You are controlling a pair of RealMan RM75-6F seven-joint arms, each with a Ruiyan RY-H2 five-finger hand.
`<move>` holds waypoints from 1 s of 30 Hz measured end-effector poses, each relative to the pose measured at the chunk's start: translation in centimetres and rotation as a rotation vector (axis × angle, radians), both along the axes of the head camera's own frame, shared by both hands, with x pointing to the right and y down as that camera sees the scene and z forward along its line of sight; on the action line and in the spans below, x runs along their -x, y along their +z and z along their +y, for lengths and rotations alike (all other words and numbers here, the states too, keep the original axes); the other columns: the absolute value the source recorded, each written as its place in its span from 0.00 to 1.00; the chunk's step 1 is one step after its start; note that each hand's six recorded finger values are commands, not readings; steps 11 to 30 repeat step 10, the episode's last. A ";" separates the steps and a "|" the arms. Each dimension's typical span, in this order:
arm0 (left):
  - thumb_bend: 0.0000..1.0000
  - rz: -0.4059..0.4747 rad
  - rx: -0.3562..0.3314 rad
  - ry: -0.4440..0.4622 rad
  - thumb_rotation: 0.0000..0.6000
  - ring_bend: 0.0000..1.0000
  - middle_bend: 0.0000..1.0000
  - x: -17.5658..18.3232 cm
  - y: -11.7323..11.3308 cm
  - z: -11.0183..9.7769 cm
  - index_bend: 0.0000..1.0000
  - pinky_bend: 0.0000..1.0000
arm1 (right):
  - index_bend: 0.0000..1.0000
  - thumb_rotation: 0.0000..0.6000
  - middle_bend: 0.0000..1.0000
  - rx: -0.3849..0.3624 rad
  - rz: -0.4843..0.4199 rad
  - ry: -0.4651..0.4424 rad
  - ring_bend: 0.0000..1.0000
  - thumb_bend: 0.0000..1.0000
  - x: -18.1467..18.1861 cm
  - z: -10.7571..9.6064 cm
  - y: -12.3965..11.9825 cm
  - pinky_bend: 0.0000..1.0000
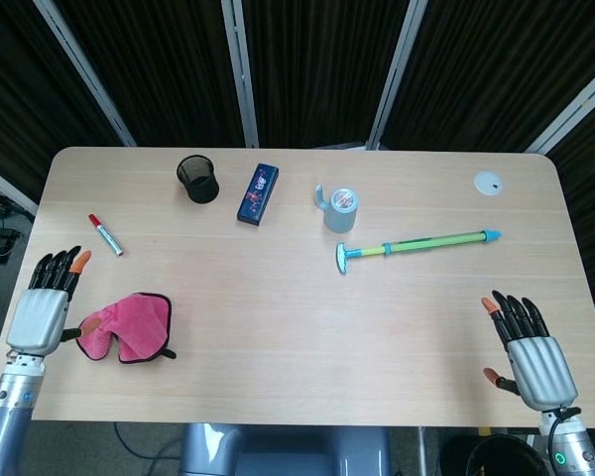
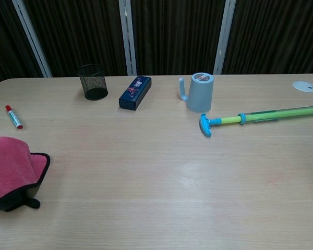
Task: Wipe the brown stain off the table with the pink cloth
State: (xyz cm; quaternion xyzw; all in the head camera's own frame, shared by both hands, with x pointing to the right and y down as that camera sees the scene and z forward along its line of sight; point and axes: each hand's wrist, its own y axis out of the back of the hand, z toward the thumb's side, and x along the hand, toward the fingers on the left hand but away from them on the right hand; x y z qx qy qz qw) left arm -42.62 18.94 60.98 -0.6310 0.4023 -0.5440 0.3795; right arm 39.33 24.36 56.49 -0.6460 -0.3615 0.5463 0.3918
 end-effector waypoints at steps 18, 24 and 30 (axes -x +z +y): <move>0.00 -0.084 -0.008 -0.029 1.00 0.00 0.00 2.9 -2.4 4.7 0.00 0.00 | 0.00 1.00 0.00 -0.069 -0.008 -0.006 0.00 0.00 0.1 -0.3 -0.9 0.00; 0.00 -0.084 -0.008 -0.029 1.00 0.00 0.00 2.9 -2.4 4.7 0.00 0.00 | 0.00 1.00 0.00 -0.069 -0.008 -0.006 0.00 0.00 0.1 -0.3 -0.9 0.00; 0.00 -0.084 -0.008 -0.029 1.00 0.00 0.00 2.9 -2.4 4.7 0.00 0.00 | 0.00 1.00 0.00 -0.069 -0.008 -0.006 0.00 0.00 0.1 -0.3 -0.9 0.00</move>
